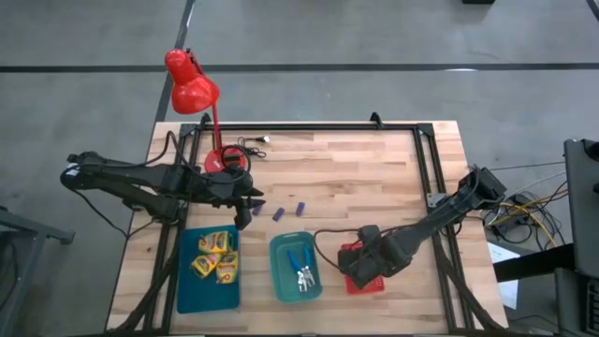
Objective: Pick & Place School Supplies
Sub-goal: Put the purple eraser into the red bin
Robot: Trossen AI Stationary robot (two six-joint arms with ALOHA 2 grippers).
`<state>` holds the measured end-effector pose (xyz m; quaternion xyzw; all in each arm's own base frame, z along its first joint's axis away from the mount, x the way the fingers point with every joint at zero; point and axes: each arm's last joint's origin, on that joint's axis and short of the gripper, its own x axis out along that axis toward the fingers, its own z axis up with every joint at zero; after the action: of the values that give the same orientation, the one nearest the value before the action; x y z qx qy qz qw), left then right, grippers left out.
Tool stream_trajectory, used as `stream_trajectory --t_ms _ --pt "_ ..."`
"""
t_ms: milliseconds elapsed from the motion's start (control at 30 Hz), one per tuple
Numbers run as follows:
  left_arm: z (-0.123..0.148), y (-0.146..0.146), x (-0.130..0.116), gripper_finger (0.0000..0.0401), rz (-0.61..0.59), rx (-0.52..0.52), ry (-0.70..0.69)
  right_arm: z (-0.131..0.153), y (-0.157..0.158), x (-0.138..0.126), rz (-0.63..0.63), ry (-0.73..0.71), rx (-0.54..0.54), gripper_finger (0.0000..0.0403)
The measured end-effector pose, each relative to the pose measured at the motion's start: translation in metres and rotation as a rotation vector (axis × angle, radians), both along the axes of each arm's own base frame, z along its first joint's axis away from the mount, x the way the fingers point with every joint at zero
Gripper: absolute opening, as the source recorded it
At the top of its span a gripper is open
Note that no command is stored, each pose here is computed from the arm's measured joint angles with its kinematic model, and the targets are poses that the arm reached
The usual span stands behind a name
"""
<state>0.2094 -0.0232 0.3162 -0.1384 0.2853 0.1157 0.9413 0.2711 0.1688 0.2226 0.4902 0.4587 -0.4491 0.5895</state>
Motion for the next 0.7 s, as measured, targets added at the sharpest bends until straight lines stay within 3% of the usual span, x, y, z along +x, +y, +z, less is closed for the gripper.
stream_trajectory --t_ms 400,700 --pt "0.000 0.000 0.000 0.0122 -0.001 0.000 0.000 -0.037 0.009 0.012 0.002 0.092 -0.011 0.0068" --pt "0.001 0.000 0.000 0.0122 -0.003 -0.003 -0.007 -0.047 0.010 0.015 0.004 0.076 -0.010 0.0068"
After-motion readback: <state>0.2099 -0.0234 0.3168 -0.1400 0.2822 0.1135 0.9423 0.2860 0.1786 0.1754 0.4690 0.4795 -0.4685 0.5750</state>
